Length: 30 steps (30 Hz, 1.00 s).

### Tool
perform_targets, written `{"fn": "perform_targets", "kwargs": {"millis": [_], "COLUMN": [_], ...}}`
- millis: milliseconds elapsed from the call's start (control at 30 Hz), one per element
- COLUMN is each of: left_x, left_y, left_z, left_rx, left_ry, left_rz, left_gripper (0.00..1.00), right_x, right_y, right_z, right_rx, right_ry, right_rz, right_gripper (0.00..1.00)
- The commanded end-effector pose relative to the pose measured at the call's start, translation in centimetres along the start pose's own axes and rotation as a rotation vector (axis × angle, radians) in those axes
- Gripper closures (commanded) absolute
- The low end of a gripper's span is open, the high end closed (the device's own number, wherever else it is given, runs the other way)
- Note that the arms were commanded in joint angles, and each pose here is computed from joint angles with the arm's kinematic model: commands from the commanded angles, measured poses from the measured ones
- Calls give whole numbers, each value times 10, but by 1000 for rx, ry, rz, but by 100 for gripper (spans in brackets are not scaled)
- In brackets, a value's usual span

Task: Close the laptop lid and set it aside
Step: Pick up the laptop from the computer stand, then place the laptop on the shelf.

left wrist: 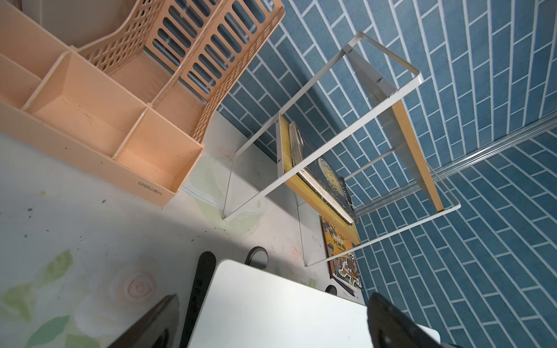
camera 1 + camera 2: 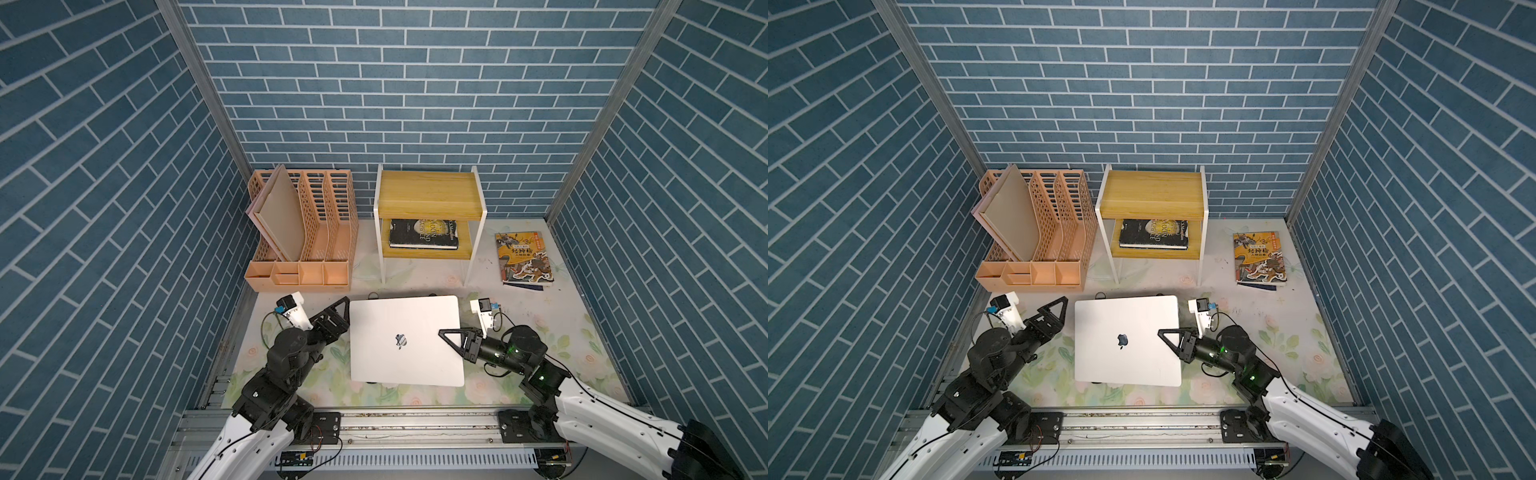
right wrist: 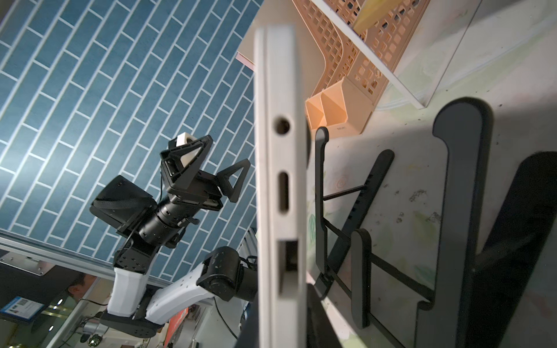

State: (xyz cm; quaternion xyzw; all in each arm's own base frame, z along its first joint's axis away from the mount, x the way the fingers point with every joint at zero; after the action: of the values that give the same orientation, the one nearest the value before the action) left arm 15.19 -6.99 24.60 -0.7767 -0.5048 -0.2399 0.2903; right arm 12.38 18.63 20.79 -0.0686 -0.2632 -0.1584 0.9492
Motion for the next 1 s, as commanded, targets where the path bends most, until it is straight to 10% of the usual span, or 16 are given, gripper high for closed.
{"fn": "perform_targets", "kwargs": {"millis": [0,967], "left_x": [8,51], "left_y": [-9,-41], "left_z": [-3,-40], "left_rx": [11,-113], "left_ry": [37,130], "left_rz": [-31,-187], "left_gripper": [0,0], "right_x": [43,148], "right_y": [-16,-79], "right_z": [73,206], "right_rx": [266,569], "right_ry": [-22,117], "right_rz": [-200,-779], "right_gripper": [100,100]}}
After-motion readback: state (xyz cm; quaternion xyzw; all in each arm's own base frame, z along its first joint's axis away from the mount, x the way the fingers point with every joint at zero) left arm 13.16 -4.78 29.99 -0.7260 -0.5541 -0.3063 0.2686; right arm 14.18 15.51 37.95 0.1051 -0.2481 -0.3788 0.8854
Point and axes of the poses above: each gripper's point midway between its finger pads, its own y axis out along the fingers, its own z axis along the line the jaws close on, x = y × z, the point moved 8 cm from there along -y, back along the fingers, and after that the axes turned 3 degrees about y, right-handed, at the moved point
